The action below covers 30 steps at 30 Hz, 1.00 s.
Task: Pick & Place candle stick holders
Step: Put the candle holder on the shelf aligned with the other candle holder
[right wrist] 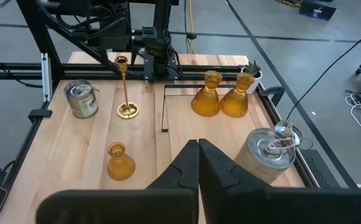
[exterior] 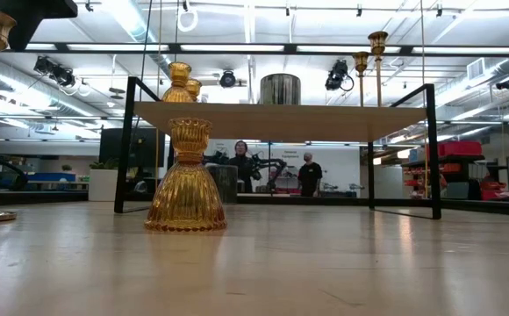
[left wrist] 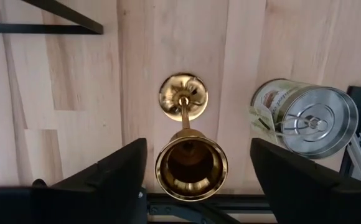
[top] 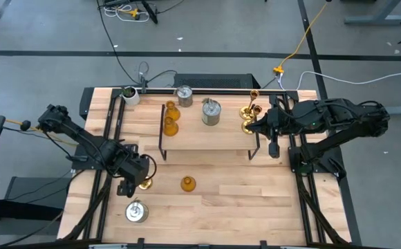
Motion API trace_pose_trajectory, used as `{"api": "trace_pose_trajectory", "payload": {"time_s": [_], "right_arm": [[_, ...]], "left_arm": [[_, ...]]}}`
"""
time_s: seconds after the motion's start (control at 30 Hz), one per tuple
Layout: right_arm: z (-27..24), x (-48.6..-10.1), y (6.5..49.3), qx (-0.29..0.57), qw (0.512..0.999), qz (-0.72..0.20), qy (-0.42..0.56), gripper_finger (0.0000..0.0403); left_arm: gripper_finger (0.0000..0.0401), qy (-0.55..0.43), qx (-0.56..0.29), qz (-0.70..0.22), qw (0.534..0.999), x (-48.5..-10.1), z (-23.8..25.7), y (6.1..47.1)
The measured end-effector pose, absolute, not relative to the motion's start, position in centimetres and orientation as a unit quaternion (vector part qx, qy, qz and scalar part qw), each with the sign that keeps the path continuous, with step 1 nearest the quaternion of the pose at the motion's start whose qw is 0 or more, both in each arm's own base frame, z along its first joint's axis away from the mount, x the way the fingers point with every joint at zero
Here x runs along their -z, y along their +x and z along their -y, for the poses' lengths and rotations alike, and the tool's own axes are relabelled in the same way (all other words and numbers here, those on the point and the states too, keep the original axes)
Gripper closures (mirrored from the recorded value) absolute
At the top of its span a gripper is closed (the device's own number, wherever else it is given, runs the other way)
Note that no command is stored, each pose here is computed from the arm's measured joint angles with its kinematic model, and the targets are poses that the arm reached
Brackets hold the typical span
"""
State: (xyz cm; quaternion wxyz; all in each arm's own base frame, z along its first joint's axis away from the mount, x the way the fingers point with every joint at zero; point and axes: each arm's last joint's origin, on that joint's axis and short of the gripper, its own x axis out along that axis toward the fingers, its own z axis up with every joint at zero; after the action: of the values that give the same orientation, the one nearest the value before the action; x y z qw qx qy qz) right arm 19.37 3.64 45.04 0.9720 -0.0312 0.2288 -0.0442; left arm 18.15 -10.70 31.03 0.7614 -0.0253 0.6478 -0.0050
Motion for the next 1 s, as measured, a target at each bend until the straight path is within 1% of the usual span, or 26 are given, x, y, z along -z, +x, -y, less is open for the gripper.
{"api": "trace_pose_trajectory", "payload": {"time_s": [0.37, 0.57, 0.7, 0.9, 1.0], "right_arm": [[-3.64, -45.04, 19.37, 0.044, 0.972, -0.229, -0.031, 0.0399], [-3.65, -45.04, 19.37, 0.044, 0.972, -0.229, -0.032, 0.0399], [-3.64, -45.04, 19.36, 0.044, 0.972, -0.229, -0.032, 0.0399], [-3.64, -45.04, 19.36, 0.044, 0.972, -0.229, -0.032, 0.0399], [-3.64, -45.04, 19.36, 0.044, 0.972, -0.229, -0.032, 0.0399]], "left_arm": [[0.0197, -0.026, 0.005, -0.648, 0.761, -31.04, 10.70, 18.15], [0.0234, -0.026, 0.005, -0.648, 0.761, -31.04, 10.70, 18.15], [0.0243, -0.026, 0.005, -0.648, 0.761, -31.05, 10.71, 18.15], [0.0235, -0.031, 0.011, -0.652, 0.758, -31.05, 10.74, 18.12], [0.0245, -0.032, 0.012, -0.652, 0.757, -31.05, 10.74, 18.12]]}}
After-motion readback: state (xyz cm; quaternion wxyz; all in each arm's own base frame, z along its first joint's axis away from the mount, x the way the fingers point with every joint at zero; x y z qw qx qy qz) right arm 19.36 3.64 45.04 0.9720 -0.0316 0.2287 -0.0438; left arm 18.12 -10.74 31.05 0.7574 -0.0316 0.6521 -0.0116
